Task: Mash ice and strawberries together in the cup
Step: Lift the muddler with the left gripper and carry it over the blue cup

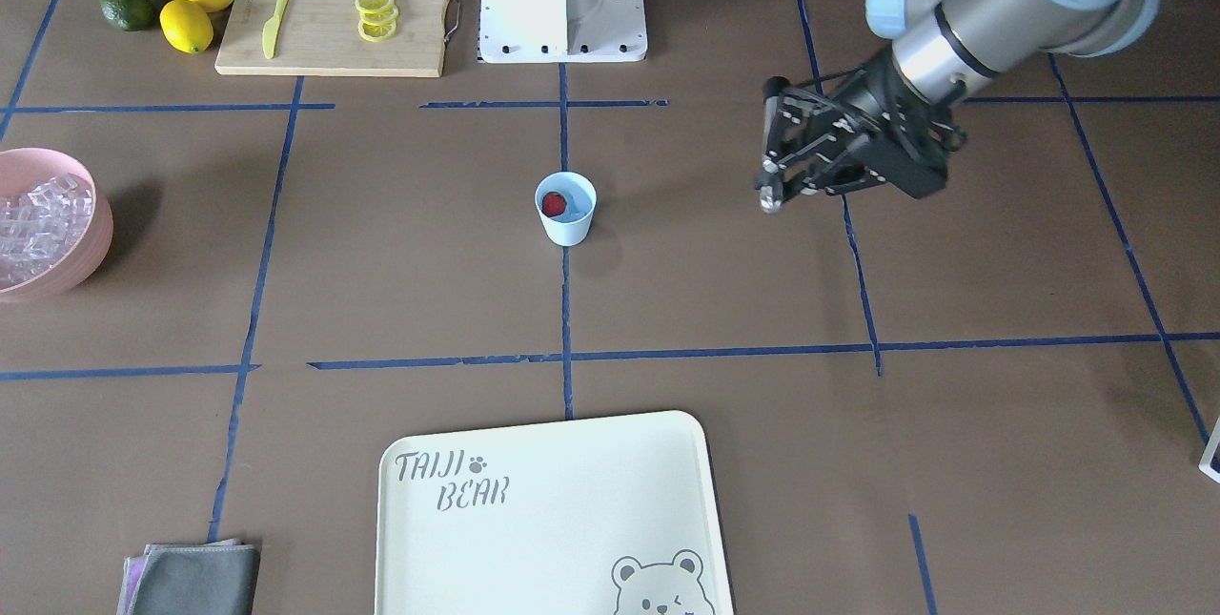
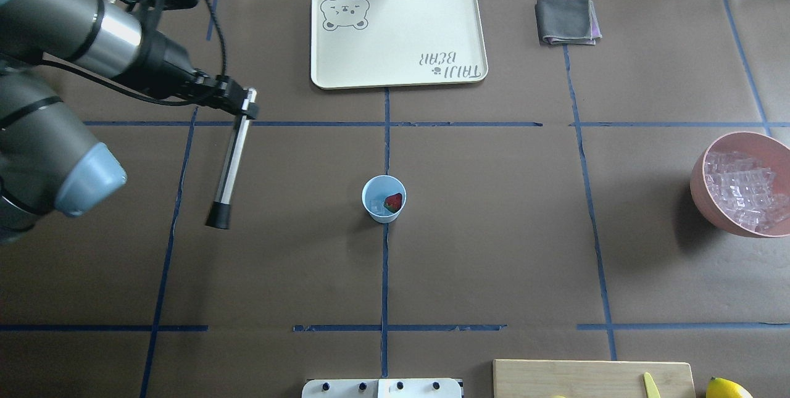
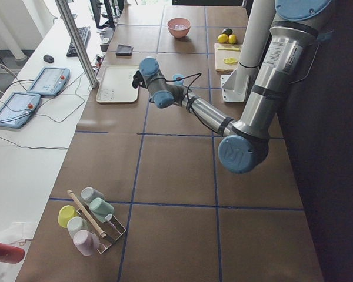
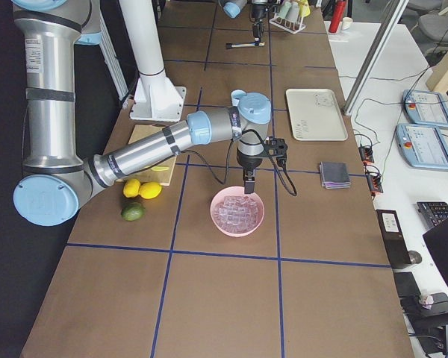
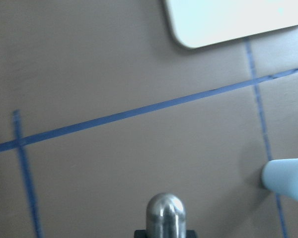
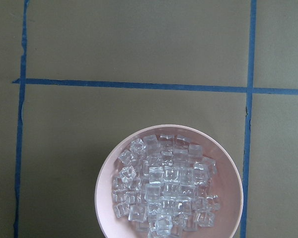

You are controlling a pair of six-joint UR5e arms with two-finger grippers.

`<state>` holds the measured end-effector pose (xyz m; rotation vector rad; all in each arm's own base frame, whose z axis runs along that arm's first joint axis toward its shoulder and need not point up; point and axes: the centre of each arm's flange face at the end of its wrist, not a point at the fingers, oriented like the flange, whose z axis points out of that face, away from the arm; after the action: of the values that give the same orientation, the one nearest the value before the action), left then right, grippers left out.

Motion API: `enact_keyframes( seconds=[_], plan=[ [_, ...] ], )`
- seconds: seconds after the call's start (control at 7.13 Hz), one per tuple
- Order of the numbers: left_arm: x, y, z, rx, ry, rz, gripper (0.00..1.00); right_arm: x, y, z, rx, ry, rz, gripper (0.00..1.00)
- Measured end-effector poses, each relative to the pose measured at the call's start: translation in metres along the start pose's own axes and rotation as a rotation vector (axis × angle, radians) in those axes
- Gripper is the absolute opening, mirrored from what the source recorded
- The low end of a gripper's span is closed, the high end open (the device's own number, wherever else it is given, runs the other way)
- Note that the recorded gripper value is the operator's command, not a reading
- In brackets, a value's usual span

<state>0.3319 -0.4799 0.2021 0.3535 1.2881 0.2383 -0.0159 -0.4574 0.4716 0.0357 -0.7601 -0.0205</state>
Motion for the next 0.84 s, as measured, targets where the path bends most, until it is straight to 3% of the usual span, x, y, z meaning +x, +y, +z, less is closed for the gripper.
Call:
enact_keyframes(
  seconds=[0.28, 0.56, 0.84],
  plan=[
    [0.097, 0.014, 0.007, 0.239, 0.06, 0.136, 0.0, -0.001, -0.002, -0.001, 0.003, -0.001, -0.002, 1.0],
    [0.128, 0.026, 0.011, 0.518, 0.085, 0.288, 0.0, -0.002, -0.003, -0.002, 0.006, -0.002, -0.004, 1.0],
    [0.138, 0.053, 0.036, 0.721, 0.086, 0.333, 0.0, -0.002, -0.003, -0.003, 0.006, -0.002, -0.004, 1.0]
  ],
)
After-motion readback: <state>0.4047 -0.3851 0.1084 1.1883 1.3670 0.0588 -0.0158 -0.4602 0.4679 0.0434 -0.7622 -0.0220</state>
